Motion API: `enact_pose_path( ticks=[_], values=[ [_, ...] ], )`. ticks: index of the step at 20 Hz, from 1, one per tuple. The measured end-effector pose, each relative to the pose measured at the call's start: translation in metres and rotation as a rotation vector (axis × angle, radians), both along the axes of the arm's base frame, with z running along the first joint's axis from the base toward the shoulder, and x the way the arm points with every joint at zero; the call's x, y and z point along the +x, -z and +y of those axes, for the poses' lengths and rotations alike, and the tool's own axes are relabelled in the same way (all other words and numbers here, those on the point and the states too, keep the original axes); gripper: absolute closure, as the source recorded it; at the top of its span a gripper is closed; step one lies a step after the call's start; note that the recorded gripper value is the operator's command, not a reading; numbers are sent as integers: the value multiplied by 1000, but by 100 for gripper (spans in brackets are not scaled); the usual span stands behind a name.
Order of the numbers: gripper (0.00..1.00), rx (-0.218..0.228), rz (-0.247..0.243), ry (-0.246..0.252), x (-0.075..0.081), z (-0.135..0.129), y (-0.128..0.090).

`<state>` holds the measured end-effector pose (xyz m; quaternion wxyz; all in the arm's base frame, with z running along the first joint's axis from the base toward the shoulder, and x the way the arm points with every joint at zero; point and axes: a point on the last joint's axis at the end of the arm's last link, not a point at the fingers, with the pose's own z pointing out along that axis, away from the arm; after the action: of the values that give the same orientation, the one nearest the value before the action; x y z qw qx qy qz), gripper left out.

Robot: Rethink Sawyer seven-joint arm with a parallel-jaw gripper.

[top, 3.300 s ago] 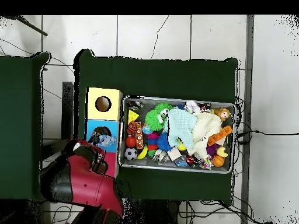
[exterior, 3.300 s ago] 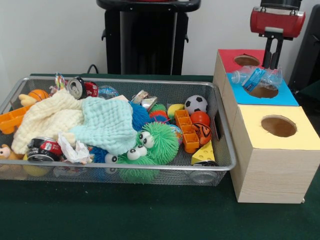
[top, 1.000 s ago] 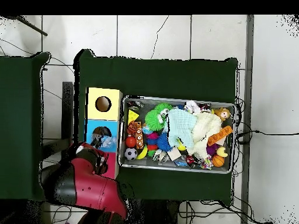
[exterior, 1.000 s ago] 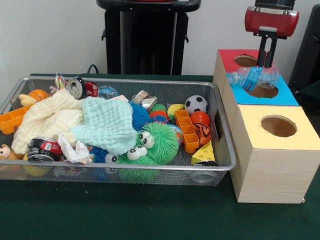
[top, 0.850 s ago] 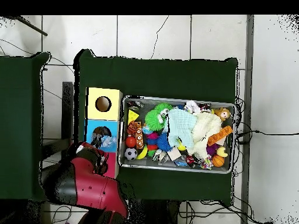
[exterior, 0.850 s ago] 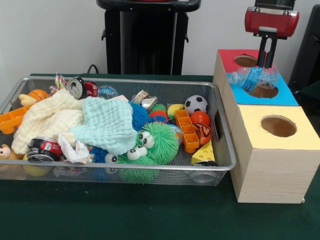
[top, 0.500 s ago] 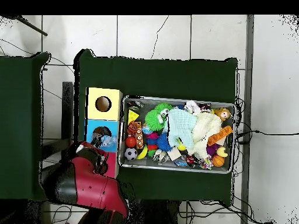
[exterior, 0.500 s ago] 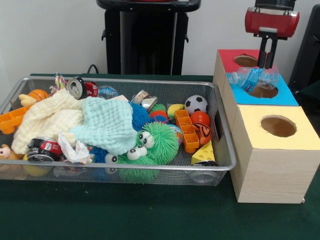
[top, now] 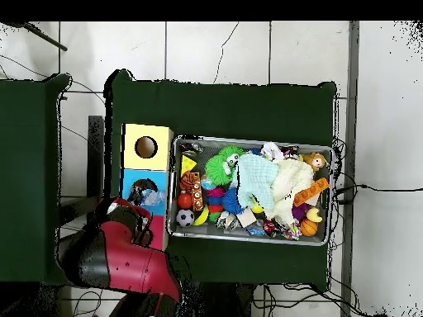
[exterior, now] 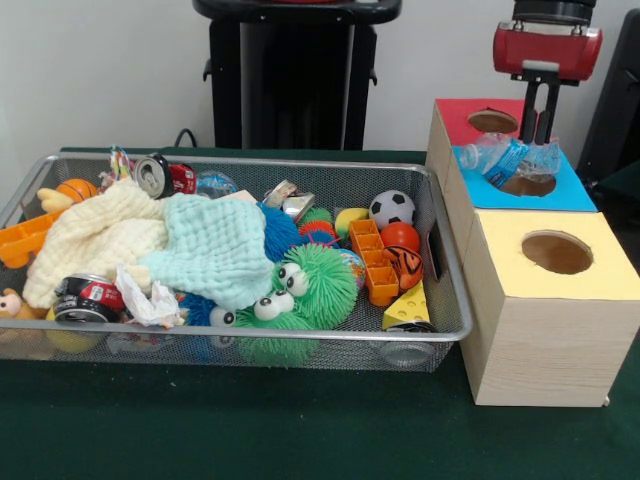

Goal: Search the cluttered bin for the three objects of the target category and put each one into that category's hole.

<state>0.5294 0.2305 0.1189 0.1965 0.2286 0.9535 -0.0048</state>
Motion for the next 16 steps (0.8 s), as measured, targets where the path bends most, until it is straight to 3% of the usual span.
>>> enact_pose_path(
  ticks=[16],
  values=[
    [100,-3,-35,-23,5,2,8]
  ],
)
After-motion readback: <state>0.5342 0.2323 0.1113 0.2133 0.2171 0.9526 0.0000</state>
